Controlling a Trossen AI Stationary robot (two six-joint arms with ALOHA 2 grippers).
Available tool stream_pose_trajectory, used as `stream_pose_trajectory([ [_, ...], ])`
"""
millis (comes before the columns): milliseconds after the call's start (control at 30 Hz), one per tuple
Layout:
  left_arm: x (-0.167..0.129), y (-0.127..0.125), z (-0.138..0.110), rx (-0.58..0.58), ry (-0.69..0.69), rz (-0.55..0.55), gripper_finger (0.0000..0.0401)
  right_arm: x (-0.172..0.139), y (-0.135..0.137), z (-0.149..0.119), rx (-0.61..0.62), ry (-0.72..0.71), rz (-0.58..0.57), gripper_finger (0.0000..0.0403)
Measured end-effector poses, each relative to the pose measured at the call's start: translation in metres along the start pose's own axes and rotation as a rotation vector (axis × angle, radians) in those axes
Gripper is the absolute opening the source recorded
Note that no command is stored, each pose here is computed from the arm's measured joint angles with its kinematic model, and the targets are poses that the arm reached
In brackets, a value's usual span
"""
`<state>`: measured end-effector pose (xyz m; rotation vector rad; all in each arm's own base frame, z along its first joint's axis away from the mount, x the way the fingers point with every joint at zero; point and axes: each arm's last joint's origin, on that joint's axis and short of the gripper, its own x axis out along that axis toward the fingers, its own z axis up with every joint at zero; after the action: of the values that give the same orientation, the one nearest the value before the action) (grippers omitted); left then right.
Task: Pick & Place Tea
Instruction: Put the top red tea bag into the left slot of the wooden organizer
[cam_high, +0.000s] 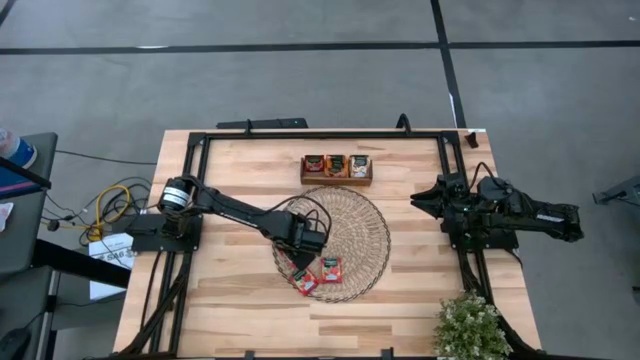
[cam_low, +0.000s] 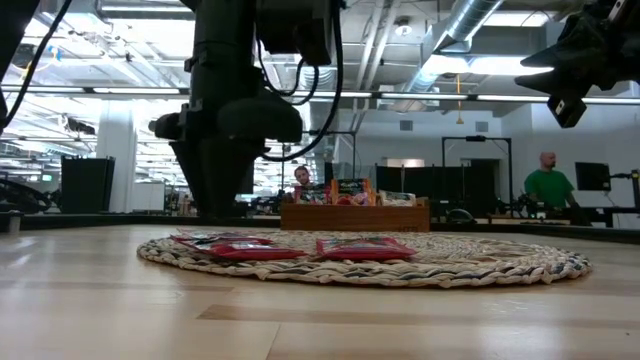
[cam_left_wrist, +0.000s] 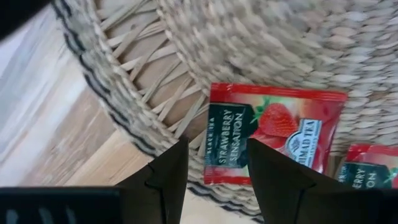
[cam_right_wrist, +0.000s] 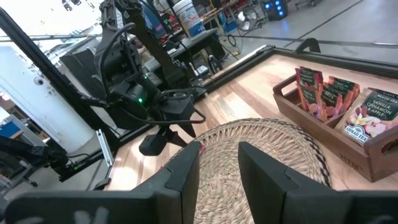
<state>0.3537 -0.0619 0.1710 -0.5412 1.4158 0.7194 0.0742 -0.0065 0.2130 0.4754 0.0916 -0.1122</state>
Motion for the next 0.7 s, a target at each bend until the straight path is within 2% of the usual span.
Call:
stream_pose_trajectory([
  [367, 0.001, -0.002, 0.0, 0.016, 0.019, -0.033, 0.0155, 0.0, 0.0, 0.0, 0.0, 0.0, 0.0, 0.0103],
  [700, 0.025, -0.011, 0.002, 0.045, 0.066, -0.021, 0.0154, 0.0, 0.0, 0.0, 0.0, 0.0, 0.0, 0.0103],
])
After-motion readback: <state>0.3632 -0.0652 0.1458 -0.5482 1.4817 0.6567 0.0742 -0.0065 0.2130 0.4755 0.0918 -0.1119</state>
